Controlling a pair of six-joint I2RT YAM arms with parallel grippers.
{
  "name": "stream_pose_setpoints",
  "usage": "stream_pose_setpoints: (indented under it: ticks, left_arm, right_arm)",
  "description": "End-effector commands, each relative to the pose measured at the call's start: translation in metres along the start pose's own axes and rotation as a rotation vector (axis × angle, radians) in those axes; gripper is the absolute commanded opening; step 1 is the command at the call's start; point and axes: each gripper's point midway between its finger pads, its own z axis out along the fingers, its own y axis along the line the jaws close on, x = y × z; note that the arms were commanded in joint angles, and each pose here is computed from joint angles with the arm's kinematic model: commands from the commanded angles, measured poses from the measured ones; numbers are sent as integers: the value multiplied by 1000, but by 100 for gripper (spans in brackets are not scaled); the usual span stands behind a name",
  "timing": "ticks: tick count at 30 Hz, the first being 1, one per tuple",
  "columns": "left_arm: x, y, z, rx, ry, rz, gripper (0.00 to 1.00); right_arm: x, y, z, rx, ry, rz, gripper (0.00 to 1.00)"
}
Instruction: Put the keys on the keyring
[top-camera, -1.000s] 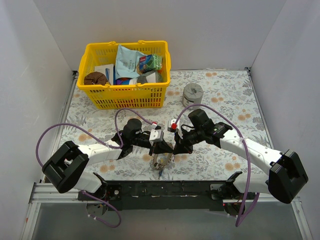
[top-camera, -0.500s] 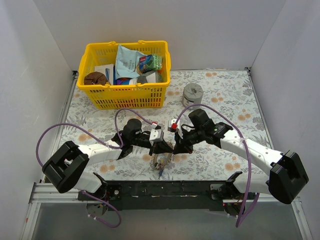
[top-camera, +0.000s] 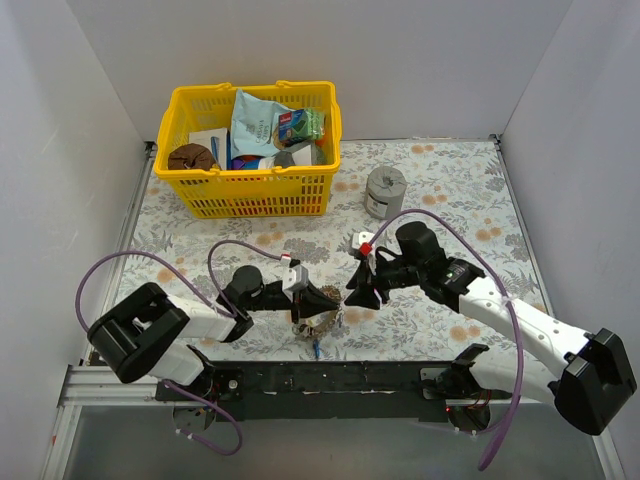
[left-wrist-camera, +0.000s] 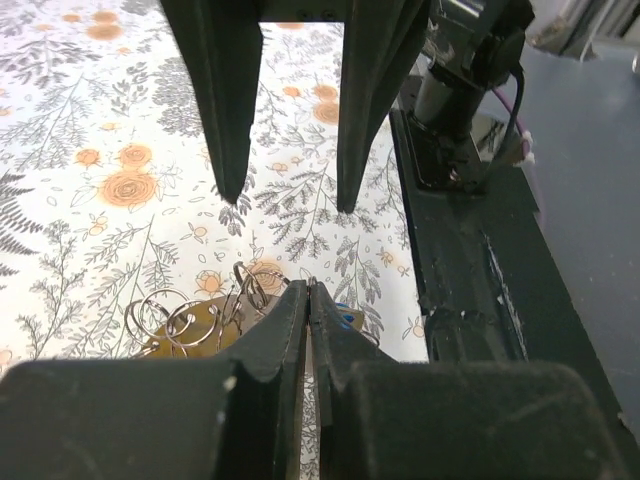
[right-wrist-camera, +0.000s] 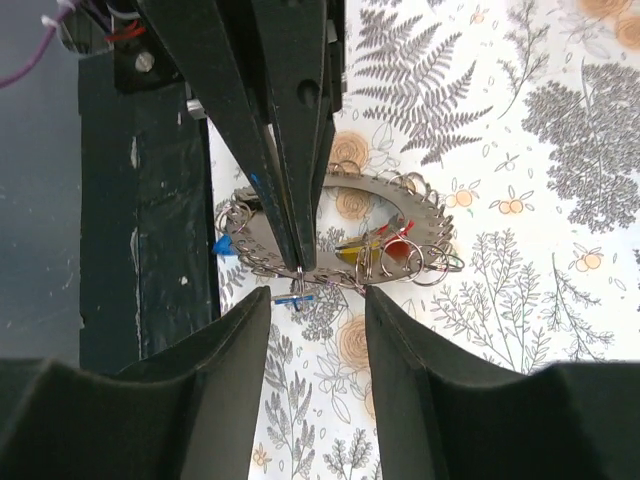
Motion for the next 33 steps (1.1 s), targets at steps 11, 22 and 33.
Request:
stream_pose_setpoints:
  ticks: [11,22,33]
  left_arm:
    - [-76,-5,-24,-102,-411,96,0]
    - [-107,-12,-21,-49,-452,201,0]
    - [-110,-14,-19,-32,-412,242,0]
  right_arm:
    - [-12,23,1,-180,-117,5,48]
    - [1,24,8,-215,-82,43,45]
    - [6,7,13,-128,-63,52,42]
